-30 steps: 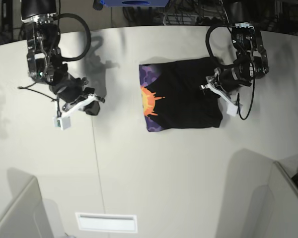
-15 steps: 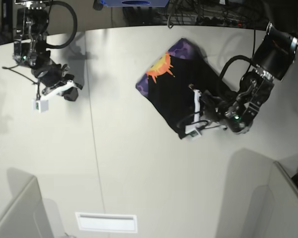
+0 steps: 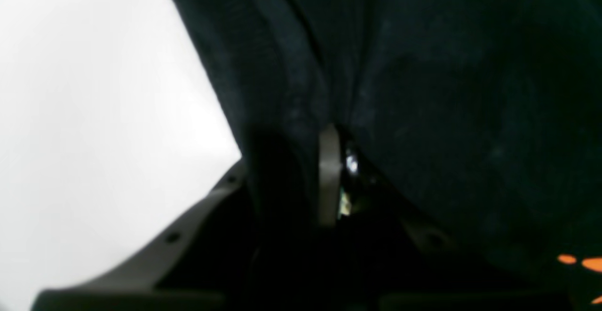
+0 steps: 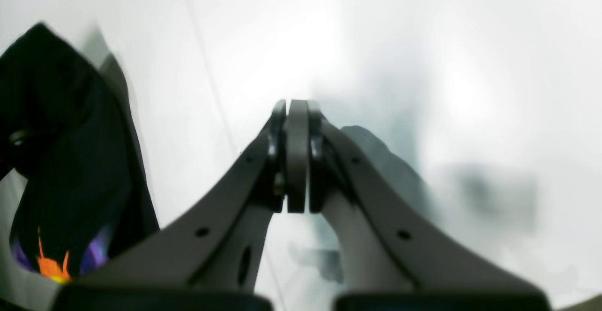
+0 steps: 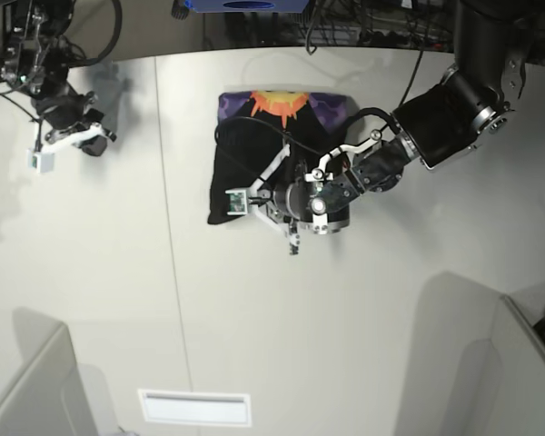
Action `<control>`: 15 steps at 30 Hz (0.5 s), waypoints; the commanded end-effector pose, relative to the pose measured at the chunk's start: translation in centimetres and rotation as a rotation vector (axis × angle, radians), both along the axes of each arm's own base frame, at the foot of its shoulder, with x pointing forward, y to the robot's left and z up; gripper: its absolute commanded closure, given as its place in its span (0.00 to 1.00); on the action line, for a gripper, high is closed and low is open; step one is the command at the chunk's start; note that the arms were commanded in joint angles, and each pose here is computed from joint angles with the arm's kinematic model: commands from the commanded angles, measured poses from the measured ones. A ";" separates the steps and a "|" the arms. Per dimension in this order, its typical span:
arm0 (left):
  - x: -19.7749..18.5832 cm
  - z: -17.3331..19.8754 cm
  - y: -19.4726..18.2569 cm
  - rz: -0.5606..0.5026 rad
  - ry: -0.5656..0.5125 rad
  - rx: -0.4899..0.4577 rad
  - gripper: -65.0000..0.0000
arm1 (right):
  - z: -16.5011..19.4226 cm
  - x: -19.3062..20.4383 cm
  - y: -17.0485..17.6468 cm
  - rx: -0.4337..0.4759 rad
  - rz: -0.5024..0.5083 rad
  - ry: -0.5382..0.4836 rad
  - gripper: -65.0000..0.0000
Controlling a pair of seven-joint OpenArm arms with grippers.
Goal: Fold the T-shirt properly
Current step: 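Grasp the bundle edge with the left gripper and flip it over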
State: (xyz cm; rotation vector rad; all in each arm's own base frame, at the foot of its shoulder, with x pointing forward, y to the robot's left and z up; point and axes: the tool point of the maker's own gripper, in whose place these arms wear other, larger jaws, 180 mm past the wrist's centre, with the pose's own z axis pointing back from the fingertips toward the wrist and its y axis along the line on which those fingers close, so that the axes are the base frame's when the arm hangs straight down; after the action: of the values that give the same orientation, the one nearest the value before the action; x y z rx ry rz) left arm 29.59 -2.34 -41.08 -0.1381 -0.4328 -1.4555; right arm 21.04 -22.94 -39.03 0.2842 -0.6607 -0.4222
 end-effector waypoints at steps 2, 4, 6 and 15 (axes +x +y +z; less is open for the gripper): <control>1.3 0.5 -0.6 -0.002 -0.035 0.001 1.00 | 1.0 0.3 -0.9 -0.018 -0.007 -0.036 1.00; 1.5 -0.3 -0.5 0.011 -0.029 0.024 1.00 | 1.0 0.1 -1.1 -0.022 -0.014 -0.035 1.00; 1.5 -1.0 -0.2 0.022 -0.012 0.040 1.00 | 1.0 0.1 -1.2 -0.023 -0.014 -0.033 1.00; 1.6 -1.5 0.5 0.036 -0.003 0.058 1.00 | 1.1 0.5 -0.7 -0.015 -0.006 -0.043 1.00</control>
State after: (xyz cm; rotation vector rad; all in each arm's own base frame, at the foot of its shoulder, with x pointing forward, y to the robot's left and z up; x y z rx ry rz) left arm 30.83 -3.14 -42.16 -0.1417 -0.4256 -1.4292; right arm 20.65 -23.52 -39.07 0.2724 -0.6600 -0.4367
